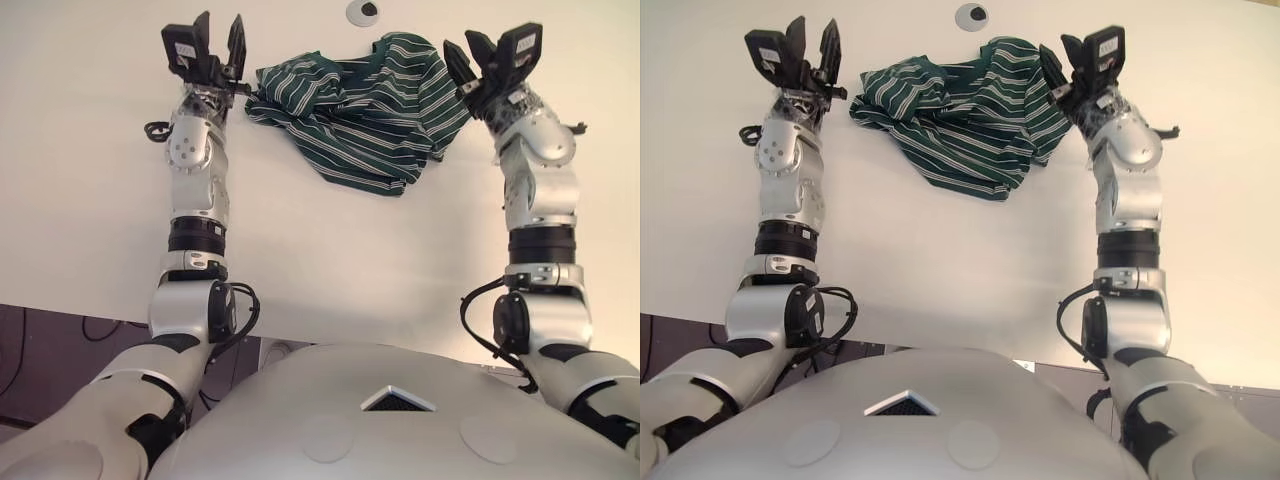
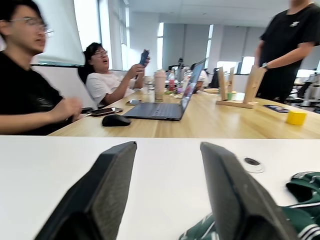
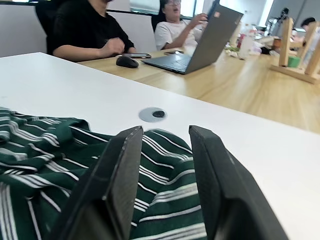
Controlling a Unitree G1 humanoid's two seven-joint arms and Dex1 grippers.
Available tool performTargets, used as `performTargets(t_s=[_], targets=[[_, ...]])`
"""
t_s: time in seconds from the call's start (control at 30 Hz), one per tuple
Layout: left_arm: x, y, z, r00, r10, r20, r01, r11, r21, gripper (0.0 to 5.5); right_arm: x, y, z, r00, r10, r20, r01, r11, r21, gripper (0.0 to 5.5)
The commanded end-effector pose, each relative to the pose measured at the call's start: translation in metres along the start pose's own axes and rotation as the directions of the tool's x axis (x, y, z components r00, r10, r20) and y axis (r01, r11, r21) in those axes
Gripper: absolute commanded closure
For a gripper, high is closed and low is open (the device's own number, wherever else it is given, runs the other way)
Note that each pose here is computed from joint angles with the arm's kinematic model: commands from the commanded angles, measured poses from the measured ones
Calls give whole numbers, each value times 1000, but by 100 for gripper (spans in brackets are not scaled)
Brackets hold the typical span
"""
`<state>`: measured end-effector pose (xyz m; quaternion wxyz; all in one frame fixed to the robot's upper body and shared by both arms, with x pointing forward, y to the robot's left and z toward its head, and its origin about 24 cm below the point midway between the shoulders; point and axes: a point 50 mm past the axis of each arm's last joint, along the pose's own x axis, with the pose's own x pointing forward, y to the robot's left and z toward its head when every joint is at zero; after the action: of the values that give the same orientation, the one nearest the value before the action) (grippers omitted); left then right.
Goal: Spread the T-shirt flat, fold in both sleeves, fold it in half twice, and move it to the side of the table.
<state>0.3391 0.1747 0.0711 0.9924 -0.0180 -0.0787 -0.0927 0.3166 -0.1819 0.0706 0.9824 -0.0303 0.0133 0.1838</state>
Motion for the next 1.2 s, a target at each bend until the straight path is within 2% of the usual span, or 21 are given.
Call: performTargets(t_s=[0.03, 0.1, 0.17, 0.3, 0.37, 0.5, 0.63, 0.8, 0.93, 1.1, 1.2], targets=[[7, -1, 3, 999, -30, -26, 33, 993, 113, 309, -3, 16, -3, 1000, 27, 6, -27, 999, -23, 385], [9, -3, 4, 999, -37, -20, 40, 984, 174, 309, -3, 24, -3, 997, 73, 0, -73, 996, -44, 385], [11, -6, 4, 999, -47, -15, 49, 984, 171, 309, 2, 38, -6, 985, 166, -44, -170, 981, -98, 385], [12, -9, 4, 999, -47, -6, 48, 985, 165, 309, 9, 49, -31, 910, 275, -310, -360, 895, -264, 385], [11, -7, 2, 1000, -28, -3, 28, 987, 158, 309, 7, 51, -38, 845, 333, -418, -469, 837, -281, 385], [8, -6, -1, 1000, -2, 0, 2, 988, 152, 309, -15, 57, -52, 647, 457, -610, -690, 691, -214, 385], [5, 0, -2, 999, 36, 3, -36, 989, 145, 309, -46, 70, -45, 466, 603, -648, -813, 581, -43, 385], [6, 3, 0, 999, 47, 7, -47, 988, 146, 309, -74, 72, -27, 364, 676, -641, -851, 522, 67, 385], [7, 4, 0, 999, 50, 7, -50, 988, 145, 309, -84, 64, -17, 350, 678, -646, -849, 521, 87, 385], [8, 5, 1, 999, 49, 8, -49, 988, 146, 309, -68, 54, 18, 488, 716, -500, -803, 592, 65, 385], [9, 6, 2, 998, 55, 11, -56, 988, 146, 309, -57, 35, 45, 578, 717, -389, -761, 646, 61, 385]])
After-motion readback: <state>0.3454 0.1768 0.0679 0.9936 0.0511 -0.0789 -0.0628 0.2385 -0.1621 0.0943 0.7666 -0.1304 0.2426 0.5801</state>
